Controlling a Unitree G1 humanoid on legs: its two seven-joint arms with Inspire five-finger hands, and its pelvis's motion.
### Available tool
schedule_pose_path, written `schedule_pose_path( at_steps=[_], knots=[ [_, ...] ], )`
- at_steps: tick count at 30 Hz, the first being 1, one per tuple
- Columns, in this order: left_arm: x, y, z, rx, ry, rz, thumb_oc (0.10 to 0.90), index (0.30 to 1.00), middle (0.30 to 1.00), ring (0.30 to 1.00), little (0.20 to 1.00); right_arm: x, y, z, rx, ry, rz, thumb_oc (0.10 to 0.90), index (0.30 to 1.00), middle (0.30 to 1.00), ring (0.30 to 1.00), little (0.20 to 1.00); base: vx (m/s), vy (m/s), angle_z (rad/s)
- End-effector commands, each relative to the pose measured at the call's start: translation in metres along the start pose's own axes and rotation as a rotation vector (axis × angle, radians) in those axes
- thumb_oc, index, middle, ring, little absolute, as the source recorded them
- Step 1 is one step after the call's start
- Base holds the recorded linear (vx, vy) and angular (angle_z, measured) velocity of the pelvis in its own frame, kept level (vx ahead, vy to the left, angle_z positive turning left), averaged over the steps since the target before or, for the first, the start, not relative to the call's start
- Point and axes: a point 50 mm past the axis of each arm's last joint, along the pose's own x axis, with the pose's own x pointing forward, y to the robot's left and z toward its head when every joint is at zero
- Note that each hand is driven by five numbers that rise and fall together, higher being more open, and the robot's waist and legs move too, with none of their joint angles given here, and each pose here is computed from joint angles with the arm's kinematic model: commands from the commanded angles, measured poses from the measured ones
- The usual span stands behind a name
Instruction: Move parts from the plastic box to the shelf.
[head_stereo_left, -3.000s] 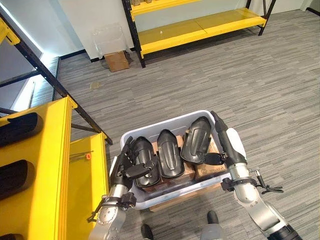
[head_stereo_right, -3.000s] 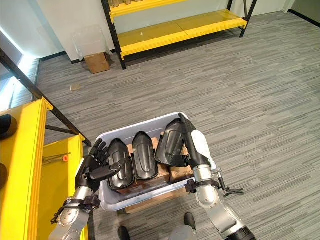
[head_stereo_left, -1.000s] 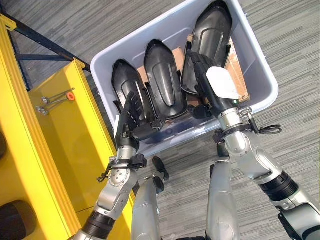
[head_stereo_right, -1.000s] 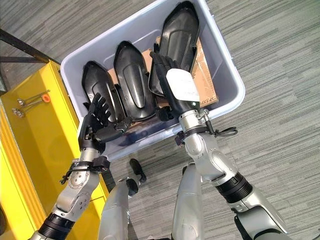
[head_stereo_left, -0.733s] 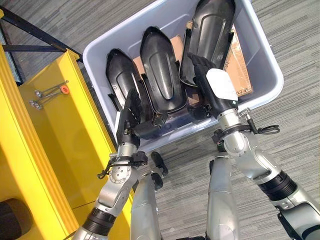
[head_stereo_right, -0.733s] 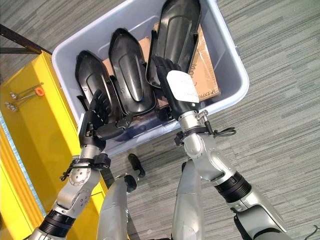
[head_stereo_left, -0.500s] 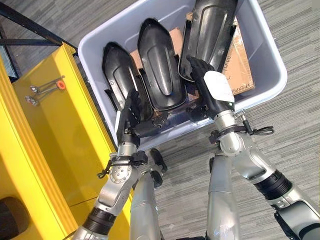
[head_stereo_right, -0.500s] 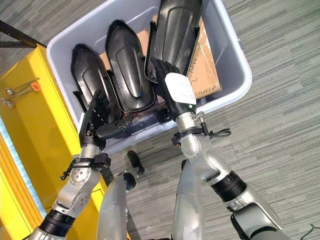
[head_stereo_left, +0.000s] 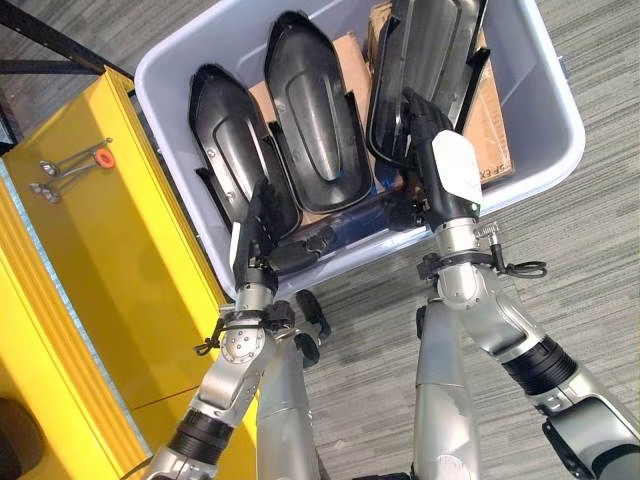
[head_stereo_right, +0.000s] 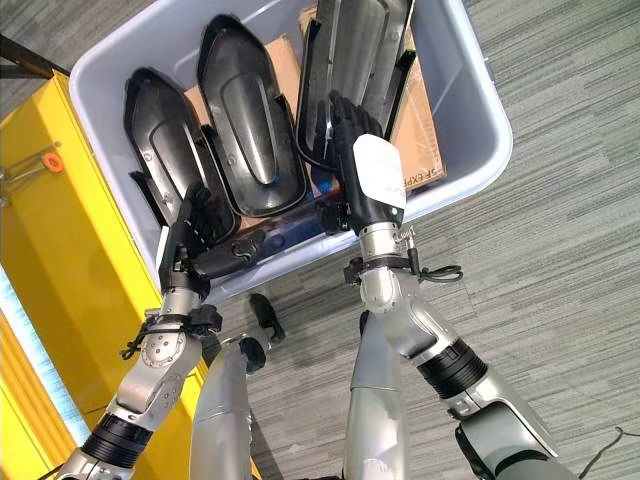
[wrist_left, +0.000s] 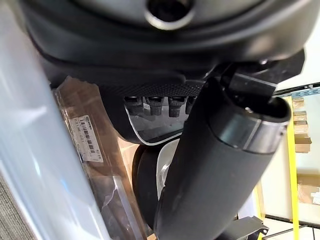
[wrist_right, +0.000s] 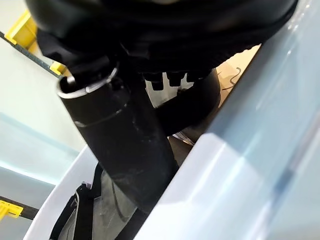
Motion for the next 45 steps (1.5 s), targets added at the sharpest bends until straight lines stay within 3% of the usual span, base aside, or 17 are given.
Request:
schedule_pose_path(
  at_steps=[1,10,12,38,45],
  knots=[
    [-0.001,0.0,0.033,-0.045,-0.201,-0.018,0.9,1.0,1.0,1.0,1.0,0.014,-0.007,0.005,0.001,-0.035,-0.06,0.9,1.0,1.0,1.0,1.0,0.0,0.003,-0.03],
    [0.0,0.004,0.03,-0.047,-0.206,-0.031,0.9,1.0,1.0,1.0,1.0,0.016,-0.002,-0.004,-0.015,-0.015,-0.026,0.9,1.0,1.0,1.0,1.0,0.0,-0.003,-0.02],
    [0.001,0.004,0.029,-0.051,-0.206,-0.038,0.9,1.0,1.0,1.0,1.0,0.017,0.002,-0.007,0.012,-0.004,0.015,0.4,0.3,0.3,0.3,0.3,0.0,0.0,0.0],
    [-0.003,0.014,0.016,-0.066,-0.212,-0.042,0.9,1.0,1.0,1.0,1.0,0.014,0.012,-0.022,-0.026,0.017,0.08,0.4,0.3,0.3,0.3,0.3,0.0,0.0,0.0],
    [-0.004,0.017,0.015,-0.073,-0.21,-0.053,0.9,1.0,1.0,1.0,1.0,0.015,0.014,-0.008,0.007,-0.104,0.115,0.4,0.3,0.3,0.3,0.3,0.0,0.0,0.0]
  ],
)
